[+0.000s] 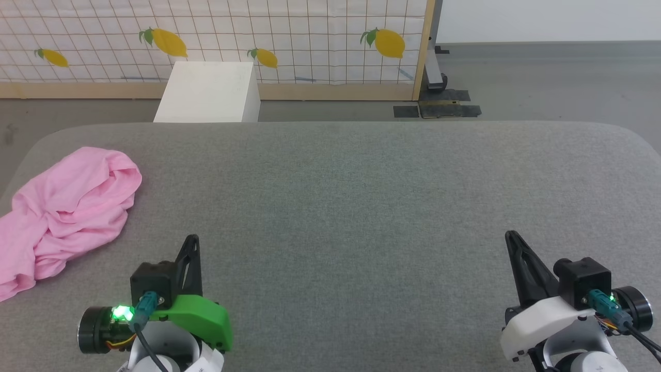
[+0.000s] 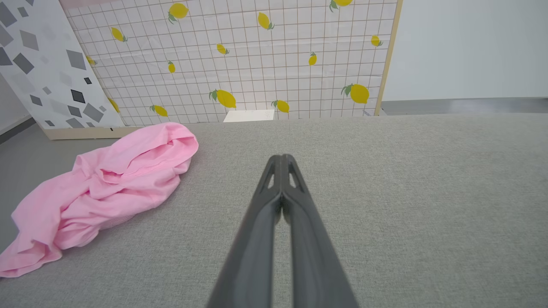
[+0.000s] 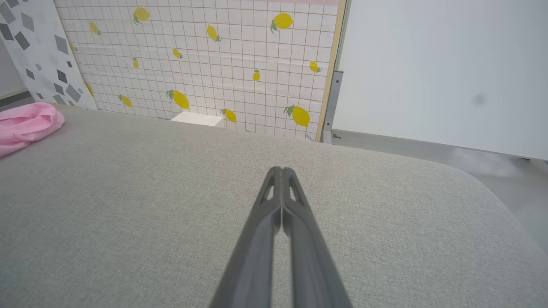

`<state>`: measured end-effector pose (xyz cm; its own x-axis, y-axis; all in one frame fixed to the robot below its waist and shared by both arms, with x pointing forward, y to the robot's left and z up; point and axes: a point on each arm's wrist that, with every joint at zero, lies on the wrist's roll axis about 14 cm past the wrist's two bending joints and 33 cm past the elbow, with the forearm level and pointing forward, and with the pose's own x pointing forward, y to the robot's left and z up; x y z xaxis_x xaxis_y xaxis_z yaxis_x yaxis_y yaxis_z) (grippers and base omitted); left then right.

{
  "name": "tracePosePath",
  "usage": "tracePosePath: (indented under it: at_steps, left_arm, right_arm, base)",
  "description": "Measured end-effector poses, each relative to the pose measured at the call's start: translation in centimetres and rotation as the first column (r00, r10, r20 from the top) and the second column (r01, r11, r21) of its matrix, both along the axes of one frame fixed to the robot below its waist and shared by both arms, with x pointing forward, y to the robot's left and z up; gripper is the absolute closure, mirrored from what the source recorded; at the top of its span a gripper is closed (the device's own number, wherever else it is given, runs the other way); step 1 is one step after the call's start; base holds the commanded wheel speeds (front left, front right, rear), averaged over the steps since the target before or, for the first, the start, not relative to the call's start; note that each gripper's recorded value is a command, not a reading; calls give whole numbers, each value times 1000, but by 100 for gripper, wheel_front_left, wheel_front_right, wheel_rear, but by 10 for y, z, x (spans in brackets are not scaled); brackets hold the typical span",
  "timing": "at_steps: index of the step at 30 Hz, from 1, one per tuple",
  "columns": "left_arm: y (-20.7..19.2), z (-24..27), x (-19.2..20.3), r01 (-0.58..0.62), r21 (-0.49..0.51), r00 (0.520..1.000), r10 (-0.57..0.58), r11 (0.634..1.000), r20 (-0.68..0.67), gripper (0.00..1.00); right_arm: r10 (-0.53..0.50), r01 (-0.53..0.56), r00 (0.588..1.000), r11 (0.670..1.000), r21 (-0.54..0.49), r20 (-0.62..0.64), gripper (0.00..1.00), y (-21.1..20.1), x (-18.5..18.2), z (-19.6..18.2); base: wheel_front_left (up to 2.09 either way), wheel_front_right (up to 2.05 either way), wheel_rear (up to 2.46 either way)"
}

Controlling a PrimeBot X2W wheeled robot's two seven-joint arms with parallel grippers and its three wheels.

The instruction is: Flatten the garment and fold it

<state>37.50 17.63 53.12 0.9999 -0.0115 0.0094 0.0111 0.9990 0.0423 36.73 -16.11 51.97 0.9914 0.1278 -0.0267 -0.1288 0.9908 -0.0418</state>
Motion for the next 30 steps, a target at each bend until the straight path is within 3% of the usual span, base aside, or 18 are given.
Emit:
tracePosePath:
  at_steps: [30]
  left_arm:
    - [0, 0, 0, 0, 0, 1000, 0, 1000, 0, 100]
  right_arm:
    - [0, 0, 1000, 1000, 0, 0, 100, 0, 0, 0]
  base:
    - [0, 0, 0]
